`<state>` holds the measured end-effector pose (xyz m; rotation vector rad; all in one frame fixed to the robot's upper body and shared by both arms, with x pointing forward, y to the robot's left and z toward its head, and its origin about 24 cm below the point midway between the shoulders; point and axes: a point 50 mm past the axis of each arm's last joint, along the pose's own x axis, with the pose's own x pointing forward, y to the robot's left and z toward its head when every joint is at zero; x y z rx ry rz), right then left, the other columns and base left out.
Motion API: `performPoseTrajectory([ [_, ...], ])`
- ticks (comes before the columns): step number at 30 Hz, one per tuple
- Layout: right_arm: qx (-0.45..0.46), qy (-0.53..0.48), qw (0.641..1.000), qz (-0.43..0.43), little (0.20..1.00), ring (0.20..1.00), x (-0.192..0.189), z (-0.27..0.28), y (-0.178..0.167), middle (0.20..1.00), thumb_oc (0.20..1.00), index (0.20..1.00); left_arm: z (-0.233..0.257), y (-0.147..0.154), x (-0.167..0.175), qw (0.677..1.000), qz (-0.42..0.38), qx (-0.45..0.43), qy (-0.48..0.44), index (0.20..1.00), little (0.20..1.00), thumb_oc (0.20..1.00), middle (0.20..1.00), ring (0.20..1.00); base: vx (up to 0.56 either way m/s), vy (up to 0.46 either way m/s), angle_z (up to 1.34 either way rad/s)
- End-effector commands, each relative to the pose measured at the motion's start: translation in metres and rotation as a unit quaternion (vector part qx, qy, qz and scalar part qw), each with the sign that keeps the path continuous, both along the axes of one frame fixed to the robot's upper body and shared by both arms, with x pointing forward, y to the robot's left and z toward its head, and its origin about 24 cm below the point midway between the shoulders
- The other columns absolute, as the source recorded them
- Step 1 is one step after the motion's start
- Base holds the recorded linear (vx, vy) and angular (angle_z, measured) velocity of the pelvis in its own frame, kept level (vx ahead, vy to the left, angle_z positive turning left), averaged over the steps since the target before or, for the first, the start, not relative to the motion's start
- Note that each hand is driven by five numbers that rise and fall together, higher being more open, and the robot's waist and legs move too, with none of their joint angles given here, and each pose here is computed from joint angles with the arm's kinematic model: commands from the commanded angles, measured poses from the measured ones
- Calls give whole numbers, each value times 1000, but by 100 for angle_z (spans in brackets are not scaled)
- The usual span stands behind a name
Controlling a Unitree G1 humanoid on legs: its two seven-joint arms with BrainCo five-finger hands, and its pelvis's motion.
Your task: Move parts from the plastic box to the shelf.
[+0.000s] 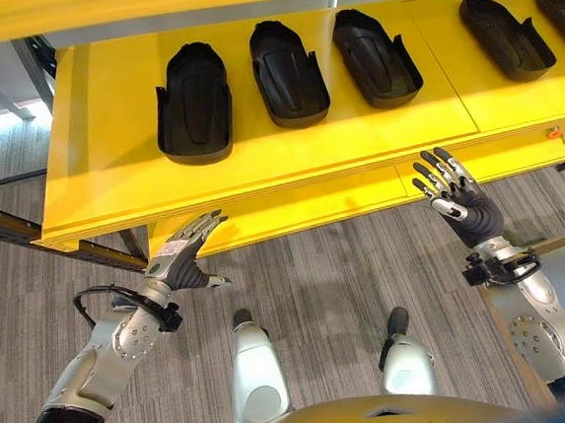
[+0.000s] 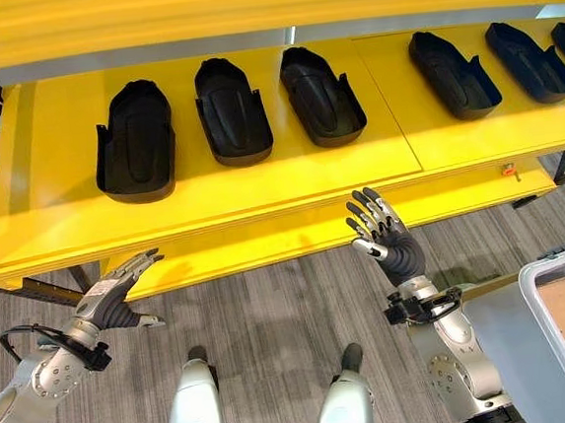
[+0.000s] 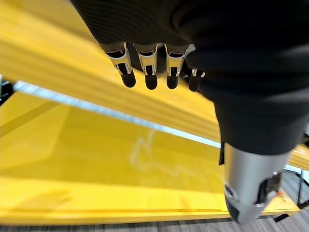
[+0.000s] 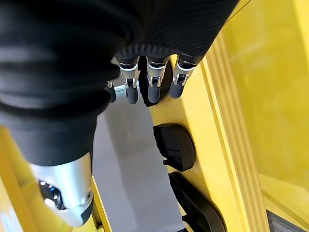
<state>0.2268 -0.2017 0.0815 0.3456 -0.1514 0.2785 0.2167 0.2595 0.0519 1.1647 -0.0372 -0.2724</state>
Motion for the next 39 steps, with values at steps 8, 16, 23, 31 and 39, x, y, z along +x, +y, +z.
performPoseTrajectory([
  [8, 1, -65, 998, -14, 1000, 1000, 6, 24, -5, 1000, 1000, 1000, 18, 8, 7, 997, 35, 3, -75, 1000, 1000, 1000, 1000, 1000, 32, -2, -3],
  [16, -2, -66, 998, -17, 1000, 1000, 6, 24, -6, 1000, 1000, 1000, 40, 7, 12, 990, 33, 20, -134, 1000, 1000, 1000, 1000, 1000, 3, 3, -2],
  [23, 0, -67, 998, -14, 1000, 1000, 7, 25, -5, 1000, 1000, 1000, 56, 3, 14, 984, 17, 38, -175, 1000, 1000, 1000, 1000, 1000, 3, 0, -1],
  [31, -1, -68, 998, -15, 1000, 1000, 7, 26, -5, 1000, 1000, 1000, 57, 1, 19, 982, 14, 45, -183, 1000, 1000, 1000, 1000, 1000, -7, 2, 0],
  [39, 14, -67, 998, -10, 1000, 1000, 8, 27, -3, 1000, 1000, 1000, 52, 1, 28, 983, 23, 44, -174, 1000, 1000, 1000, 1000, 1000, 13, 3, -3],
])
